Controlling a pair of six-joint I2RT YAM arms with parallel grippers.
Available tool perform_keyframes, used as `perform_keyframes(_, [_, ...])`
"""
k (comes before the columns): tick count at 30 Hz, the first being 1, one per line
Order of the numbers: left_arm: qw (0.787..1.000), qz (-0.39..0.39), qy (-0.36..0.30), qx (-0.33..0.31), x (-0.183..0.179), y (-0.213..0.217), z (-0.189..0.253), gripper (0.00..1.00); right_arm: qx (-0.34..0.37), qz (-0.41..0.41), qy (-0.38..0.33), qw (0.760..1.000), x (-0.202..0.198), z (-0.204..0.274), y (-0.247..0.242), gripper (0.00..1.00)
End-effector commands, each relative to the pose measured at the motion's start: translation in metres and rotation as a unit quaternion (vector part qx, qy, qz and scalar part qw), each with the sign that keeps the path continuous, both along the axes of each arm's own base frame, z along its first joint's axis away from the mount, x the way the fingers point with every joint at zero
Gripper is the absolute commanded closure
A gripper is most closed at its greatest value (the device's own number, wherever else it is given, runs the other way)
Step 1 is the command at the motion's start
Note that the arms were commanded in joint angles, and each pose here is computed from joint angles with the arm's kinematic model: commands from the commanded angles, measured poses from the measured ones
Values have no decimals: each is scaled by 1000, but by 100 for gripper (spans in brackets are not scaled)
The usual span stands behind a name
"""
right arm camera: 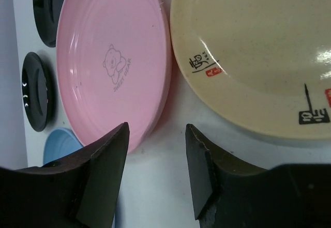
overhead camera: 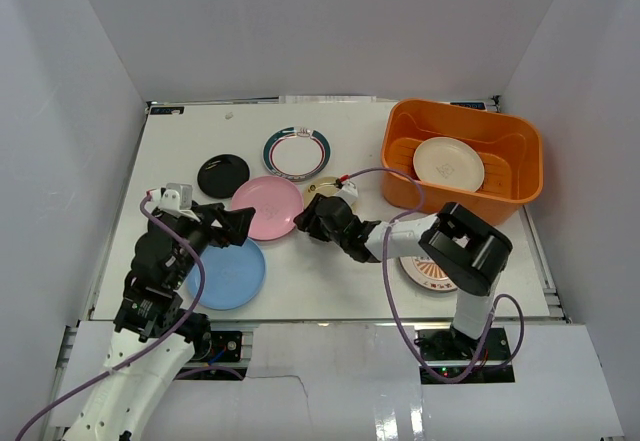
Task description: Place the plates into the plastic bin on the countertop
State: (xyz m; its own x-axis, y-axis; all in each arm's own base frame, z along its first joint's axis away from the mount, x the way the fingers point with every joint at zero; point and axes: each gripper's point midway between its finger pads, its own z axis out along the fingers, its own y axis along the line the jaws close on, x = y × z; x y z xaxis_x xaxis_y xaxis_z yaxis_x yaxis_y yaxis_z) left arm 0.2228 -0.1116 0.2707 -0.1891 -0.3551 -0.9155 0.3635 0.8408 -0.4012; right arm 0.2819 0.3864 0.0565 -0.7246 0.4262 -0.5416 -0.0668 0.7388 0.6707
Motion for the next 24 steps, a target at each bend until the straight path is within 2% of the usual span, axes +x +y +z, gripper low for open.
perform_keyframes(1, [1000, -3, -17, -10, -4, 1, 15, 2, 69, -62, -12, 996, 24, 24, 15, 47])
perform_keyframes(6, [1000, -9, -16, -9, -4, -2, 14, 2, 77, -72, -4, 994, 32, 10, 23, 53])
perform_keyframes(12, [1000, -10, -15, -9, -3, -2, 14, 2, 81, -87, 6, 993, 35, 2, 23, 74])
perform_keyframes(15, [1000, -10, -16, -9, -3, -2, 15, 2, 85, -90, -4, 992, 36, 10, 20, 78])
perform_keyframes(16, [1000, -11, -17, -9, -3, -3, 15, 2, 93, -90, -11, 992, 37, 19, 20, 87])
perform_keyframes(17, [1000, -11, -16, -9, -3, -3, 15, 2, 100, -89, -18, 991, 37, 25, 21, 90])
perform_keyframes(24, [1000, -6, -18, -8, -2, -1, 16, 2, 109, -84, -93, 986, 34, 85, 16, 92])
